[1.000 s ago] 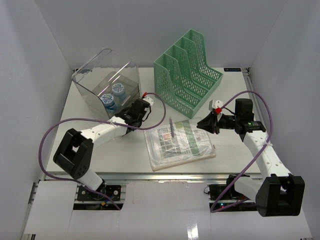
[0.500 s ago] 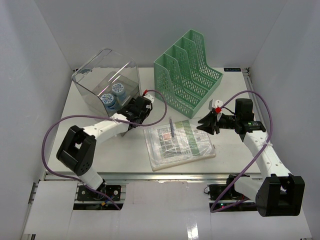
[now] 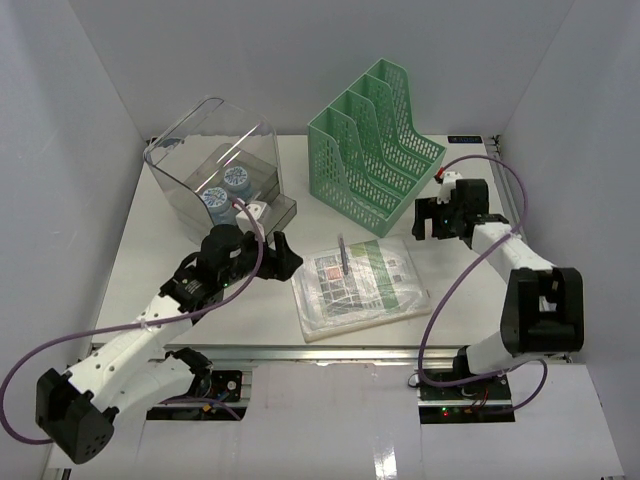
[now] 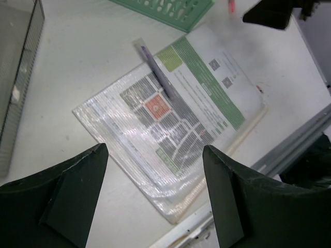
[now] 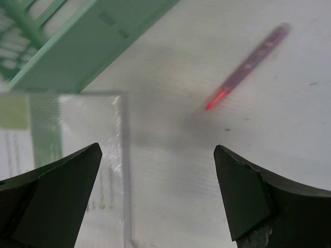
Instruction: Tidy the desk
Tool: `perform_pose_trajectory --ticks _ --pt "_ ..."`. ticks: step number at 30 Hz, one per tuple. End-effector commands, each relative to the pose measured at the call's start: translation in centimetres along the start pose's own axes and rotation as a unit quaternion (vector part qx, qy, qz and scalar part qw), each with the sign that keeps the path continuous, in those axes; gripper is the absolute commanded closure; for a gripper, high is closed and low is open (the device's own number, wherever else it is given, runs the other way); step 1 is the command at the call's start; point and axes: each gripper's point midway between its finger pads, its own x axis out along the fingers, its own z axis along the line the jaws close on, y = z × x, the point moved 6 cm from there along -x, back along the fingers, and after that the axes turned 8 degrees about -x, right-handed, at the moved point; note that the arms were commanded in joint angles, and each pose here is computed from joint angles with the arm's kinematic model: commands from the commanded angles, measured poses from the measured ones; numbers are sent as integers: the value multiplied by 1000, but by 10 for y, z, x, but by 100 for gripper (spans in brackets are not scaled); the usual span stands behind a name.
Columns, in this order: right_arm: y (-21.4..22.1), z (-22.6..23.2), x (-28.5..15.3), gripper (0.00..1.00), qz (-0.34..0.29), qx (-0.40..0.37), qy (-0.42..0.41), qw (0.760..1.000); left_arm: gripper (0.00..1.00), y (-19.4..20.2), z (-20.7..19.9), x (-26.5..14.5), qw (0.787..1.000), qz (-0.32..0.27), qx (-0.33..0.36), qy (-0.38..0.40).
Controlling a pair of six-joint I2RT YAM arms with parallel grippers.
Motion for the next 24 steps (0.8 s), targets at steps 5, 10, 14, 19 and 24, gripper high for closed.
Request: perform_pose_trajectory --ticks 5,10,14,19,24 --pt "-47 -64 26 4 29 137 222 965 14 17 -8 -39 994 -27 -96 43" --pt "-47 -72 57 16 73 168 225 957 14 14 -16 -62 989 -51 -123 68" --pt "-39 -80 65 23 86 173 244 950 14 12 -18 -79 986 -69 -132 72" --pt "-24 -85 73 34 103 190 228 949 13 16 -14 -86 984 -77 -142 69" --pt "-12 -85 85 58 120 201 194 953 13 23 -12 -87 983 -72 -155 70"
